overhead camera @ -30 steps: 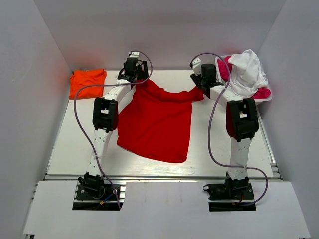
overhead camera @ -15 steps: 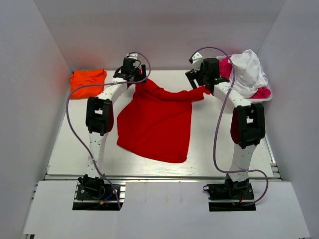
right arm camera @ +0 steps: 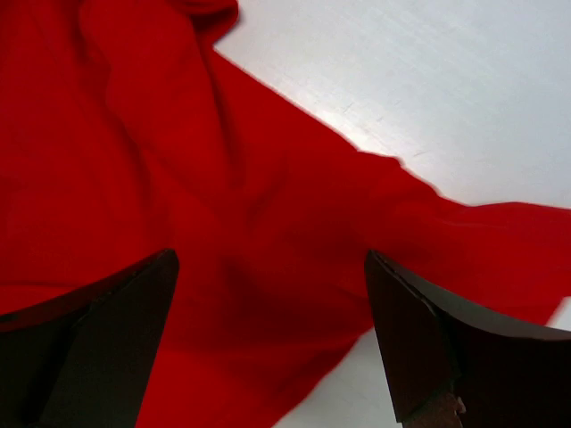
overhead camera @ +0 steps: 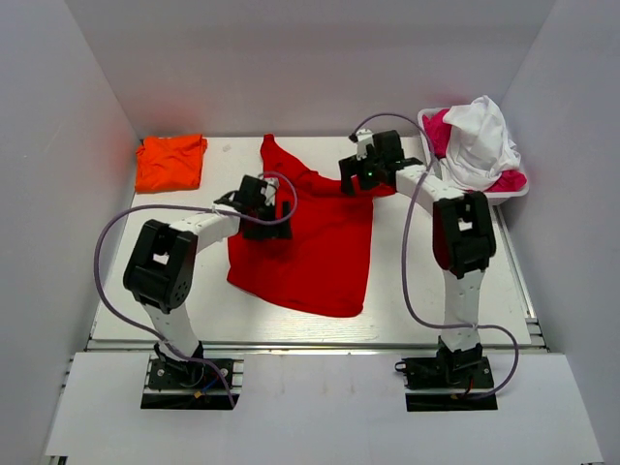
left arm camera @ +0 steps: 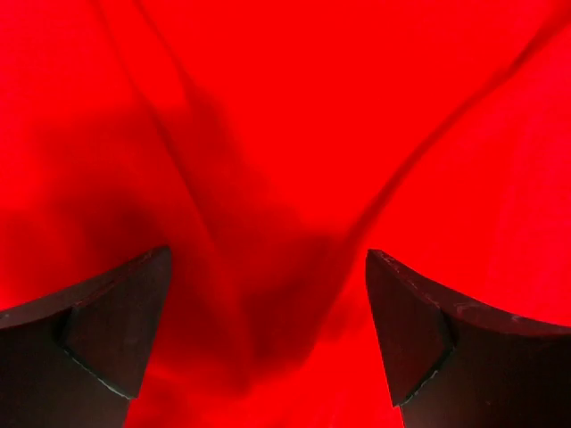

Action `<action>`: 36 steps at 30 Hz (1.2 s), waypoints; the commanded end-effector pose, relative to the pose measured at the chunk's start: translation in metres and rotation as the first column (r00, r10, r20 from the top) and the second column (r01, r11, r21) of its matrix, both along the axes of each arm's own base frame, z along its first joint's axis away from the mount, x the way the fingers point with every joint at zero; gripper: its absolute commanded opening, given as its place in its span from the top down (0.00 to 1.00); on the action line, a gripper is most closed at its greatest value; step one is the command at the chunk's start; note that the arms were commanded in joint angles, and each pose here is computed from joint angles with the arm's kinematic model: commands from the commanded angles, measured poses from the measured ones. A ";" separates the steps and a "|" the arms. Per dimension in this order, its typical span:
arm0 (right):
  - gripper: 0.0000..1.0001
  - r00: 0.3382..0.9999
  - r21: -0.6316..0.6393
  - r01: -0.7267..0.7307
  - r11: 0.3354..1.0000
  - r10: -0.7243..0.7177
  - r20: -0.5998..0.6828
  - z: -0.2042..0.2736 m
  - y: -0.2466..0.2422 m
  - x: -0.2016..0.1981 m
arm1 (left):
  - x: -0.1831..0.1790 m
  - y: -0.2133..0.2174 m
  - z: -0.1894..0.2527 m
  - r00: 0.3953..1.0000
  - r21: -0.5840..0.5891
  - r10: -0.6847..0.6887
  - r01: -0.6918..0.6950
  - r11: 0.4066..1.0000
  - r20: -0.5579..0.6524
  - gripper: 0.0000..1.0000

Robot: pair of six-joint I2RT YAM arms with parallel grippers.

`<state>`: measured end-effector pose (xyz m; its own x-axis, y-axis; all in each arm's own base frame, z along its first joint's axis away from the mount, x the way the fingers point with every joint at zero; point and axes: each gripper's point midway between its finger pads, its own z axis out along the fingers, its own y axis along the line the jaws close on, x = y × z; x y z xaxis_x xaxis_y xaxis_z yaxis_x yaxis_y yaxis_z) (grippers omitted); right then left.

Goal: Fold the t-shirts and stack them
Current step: Flatten out the tshirt

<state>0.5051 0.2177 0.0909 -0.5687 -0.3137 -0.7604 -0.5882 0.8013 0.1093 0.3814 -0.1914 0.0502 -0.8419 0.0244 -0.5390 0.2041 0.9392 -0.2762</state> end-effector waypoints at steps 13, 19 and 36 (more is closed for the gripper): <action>0.10 0.956 0.030 0.147 0.989 -0.134 -0.262 -0.062 0.000 -0.050 | -0.047 0.067 -0.036 0.942 0.261 0.314 -0.276 0.925 -0.116 0.00; 0.10 0.934 0.133 0.172 0.976 -0.119 -0.336 -0.065 0.001 -0.132 | 0.015 0.092 -0.034 0.912 0.352 0.410 -0.386 0.853 0.007 0.00; 0.10 0.977 0.164 0.147 0.975 -0.116 -0.180 0.012 -0.004 -0.203 | 0.149 0.027 0.059 0.963 0.170 0.161 -0.200 0.965 0.218 0.00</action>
<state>0.2850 0.2143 0.0695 -0.7736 -0.1062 -0.6247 -0.4240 0.8194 0.3858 0.5317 -0.1642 0.0366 -0.7888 -0.0075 -0.6146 0.0299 0.9983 -0.0505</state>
